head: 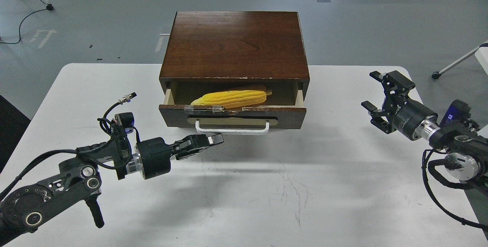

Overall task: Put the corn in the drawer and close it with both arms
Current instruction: 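Push the drawer front with the left gripper toward the box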

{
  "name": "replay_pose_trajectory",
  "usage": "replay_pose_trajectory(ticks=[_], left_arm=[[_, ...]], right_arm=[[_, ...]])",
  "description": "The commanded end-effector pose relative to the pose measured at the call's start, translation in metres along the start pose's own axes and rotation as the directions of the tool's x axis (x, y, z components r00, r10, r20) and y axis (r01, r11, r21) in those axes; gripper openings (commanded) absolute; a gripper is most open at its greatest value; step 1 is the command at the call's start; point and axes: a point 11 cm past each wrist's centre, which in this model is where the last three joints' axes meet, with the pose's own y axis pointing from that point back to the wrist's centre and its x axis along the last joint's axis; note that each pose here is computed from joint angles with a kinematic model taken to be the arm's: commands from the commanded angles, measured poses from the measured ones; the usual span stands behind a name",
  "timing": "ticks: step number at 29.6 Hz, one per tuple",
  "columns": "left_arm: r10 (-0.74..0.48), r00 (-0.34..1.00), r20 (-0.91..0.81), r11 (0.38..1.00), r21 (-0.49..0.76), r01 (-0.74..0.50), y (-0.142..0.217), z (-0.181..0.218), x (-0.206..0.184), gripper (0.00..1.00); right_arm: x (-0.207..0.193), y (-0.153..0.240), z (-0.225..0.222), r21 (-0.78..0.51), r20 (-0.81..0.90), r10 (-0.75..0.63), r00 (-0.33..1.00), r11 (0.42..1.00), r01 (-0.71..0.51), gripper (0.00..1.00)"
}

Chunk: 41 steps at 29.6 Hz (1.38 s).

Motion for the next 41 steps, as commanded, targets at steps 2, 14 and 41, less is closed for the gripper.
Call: replay_pose_trajectory(ticks=[2,14,41], left_arm=[[0.010,1.000,0.001,1.000,0.001,-0.010,-0.003,-0.001,0.006,0.00],[0.015,1.000,0.006,1.000,-0.006,-0.015,-0.009,0.001,0.011,0.00],[0.028,1.000,0.004,1.000,0.004,-0.028,-0.009,0.000,0.026,0.00]], right_arm=[[-0.001,0.001,0.004,-0.007,0.005,0.000,1.000,1.000,0.000,0.99],[-0.001,0.004,0.009,-0.015,0.010,0.003,1.000,1.000,-0.003,0.99],[-0.002,0.005,0.012,-0.021,0.014,0.001,1.000,1.000,-0.001,0.99]])
